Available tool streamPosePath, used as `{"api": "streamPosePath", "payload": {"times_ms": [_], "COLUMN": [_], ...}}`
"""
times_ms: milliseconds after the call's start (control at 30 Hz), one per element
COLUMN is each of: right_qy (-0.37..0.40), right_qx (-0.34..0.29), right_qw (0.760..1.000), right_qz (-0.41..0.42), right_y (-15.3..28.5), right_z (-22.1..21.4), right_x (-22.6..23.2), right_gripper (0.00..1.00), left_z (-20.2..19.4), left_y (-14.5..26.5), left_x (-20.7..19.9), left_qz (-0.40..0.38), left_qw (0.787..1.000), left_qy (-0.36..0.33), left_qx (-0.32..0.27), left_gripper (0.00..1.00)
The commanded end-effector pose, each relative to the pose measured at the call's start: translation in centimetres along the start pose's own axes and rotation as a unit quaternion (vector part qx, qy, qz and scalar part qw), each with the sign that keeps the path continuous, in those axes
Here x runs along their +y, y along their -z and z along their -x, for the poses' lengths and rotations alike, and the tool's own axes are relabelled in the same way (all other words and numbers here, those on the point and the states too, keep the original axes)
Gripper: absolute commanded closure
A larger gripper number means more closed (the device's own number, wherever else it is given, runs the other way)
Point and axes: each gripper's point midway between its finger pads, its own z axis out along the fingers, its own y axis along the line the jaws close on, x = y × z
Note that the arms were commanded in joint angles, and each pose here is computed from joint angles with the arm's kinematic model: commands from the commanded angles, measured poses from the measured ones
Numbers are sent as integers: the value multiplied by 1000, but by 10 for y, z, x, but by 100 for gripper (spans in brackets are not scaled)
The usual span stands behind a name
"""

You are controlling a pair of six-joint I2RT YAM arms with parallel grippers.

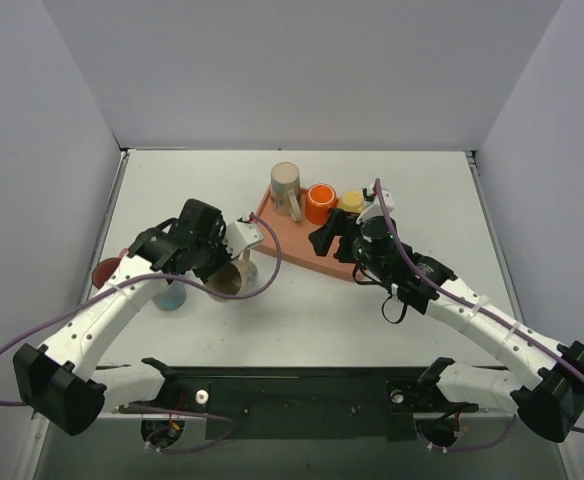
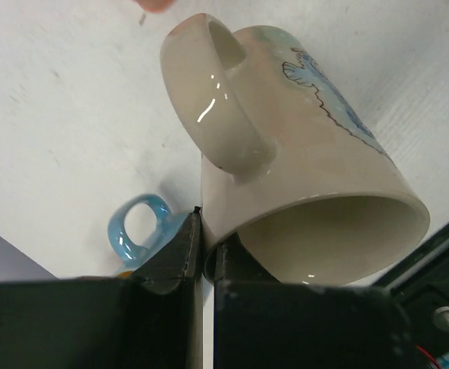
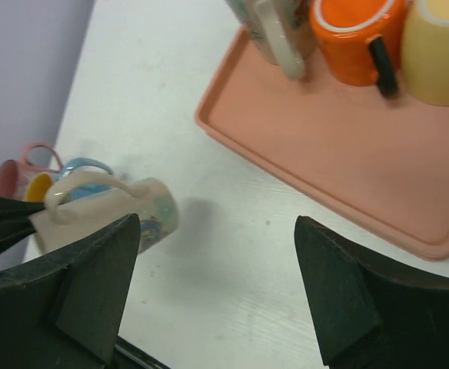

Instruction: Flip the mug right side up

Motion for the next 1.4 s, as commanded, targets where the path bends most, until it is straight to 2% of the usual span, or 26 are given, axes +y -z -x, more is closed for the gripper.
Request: {"api": "streamPosePath", "payload": {"times_ms": [0,133,167,200,333,400,467,667,900,1067,1100,1133,1233,1367], "right_qy": [83,130,131,139,159,169,176,212,235,231,233,233,229,218], "right_qx": [27,39,47,52,80,105,127,215,238,252,251,253,254,263], "right_qw": [994,983,980,976,964,958,958,931,919,916,916,916,917,919], "right_qz": [-60,-128,-142,-156,-198,-205,-187,-208,-210,-209,-209,-209,-207,-198], "right_y": [10,4,-1,-1,-18,-32,-47,-83,-106,-120,-122,-123,-129,-129], "right_z": [10,23,23,29,39,38,37,19,14,7,8,7,8,3], "right_x": [-50,-101,-112,-125,-162,-177,-178,-207,-219,-226,-226,-227,-229,-233], "right_gripper": [23,21,21,21,21,24,27,38,39,46,48,50,54,80], "left_z": [12,-10,-7,-17,-32,-42,-50,-88,-107,-111,-110,-111,-103,-78], "left_y": [13,7,4,2,5,4,2,-3,-13,-17,-17,-17,-15,-3], "left_x": [3,12,19,20,31,31,28,29,44,40,42,41,49,62], "left_qz": [-50,-60,-59,-70,-93,-105,-124,-153,-125,-138,-136,-136,-125,-116], "left_qw": [996,985,983,974,954,947,944,922,925,925,928,927,935,948], "left_qy": [72,109,120,146,214,225,220,214,182,168,163,162,161,157], "left_qx": [14,118,129,160,190,202,212,283,310,310,308,309,290,251], "left_gripper": [100,100,100,100,100,100,100,100,100,100,92,89,65,56]}}
